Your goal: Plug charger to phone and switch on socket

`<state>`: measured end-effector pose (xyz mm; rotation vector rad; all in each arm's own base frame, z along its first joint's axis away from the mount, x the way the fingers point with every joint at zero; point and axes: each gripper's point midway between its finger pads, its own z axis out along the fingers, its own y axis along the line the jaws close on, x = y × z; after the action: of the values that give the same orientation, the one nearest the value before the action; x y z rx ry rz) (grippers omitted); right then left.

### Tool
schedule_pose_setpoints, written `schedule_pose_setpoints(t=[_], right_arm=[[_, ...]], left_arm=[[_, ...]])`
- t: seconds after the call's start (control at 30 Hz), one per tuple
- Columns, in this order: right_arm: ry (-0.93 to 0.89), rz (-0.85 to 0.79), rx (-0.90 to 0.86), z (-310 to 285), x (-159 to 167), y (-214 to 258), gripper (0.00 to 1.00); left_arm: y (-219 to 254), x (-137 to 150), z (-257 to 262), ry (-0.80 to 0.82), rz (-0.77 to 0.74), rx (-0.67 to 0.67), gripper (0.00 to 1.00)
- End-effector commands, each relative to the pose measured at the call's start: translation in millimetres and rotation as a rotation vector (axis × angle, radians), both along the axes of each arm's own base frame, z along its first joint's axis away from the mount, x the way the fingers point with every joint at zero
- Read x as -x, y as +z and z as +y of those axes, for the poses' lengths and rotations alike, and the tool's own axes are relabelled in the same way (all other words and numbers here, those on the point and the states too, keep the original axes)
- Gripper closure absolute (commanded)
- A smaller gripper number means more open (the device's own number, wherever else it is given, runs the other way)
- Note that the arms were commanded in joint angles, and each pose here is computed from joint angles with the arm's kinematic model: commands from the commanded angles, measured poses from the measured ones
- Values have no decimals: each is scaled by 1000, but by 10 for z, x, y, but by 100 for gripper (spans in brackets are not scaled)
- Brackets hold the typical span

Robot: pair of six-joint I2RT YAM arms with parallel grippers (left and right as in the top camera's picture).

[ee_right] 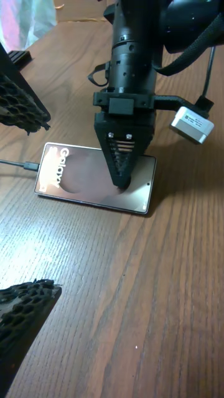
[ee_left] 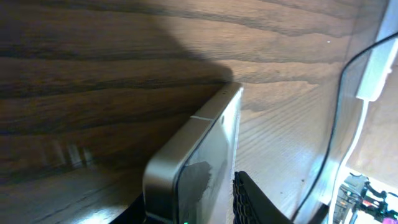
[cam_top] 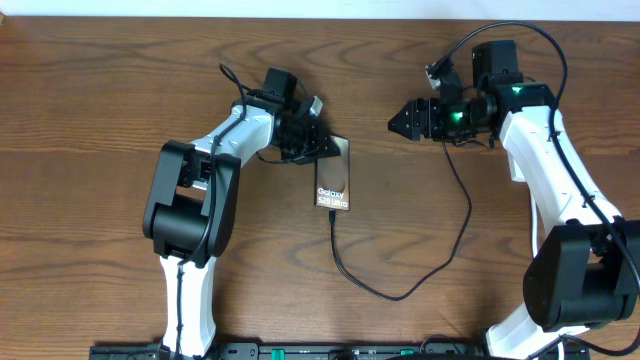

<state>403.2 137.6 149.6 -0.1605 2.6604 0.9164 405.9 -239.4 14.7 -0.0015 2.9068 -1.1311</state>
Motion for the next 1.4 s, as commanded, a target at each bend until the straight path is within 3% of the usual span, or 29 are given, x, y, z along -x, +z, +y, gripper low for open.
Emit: schedule_pose_setpoints(t=[0.0,0.27,0.43,1.03,1.37], right_arm=[[17,-49,-2,29,-11,161,23],[17,-50,-2,29,-12,161,22],[14,-50,5,19,-15,154,19],[13,-39,33,-15,11,112,18],[16,-35,35,-17,22,107,18]], left_arm=[[-16,-52,47,8,-16,-53,69],[-106,-43,164,28,-9,-133,68],[-151,-51,233,39,-12,-179,56],[-304,30,524,68,19,-357,55],[-319,45,560,72,26,-377,55]])
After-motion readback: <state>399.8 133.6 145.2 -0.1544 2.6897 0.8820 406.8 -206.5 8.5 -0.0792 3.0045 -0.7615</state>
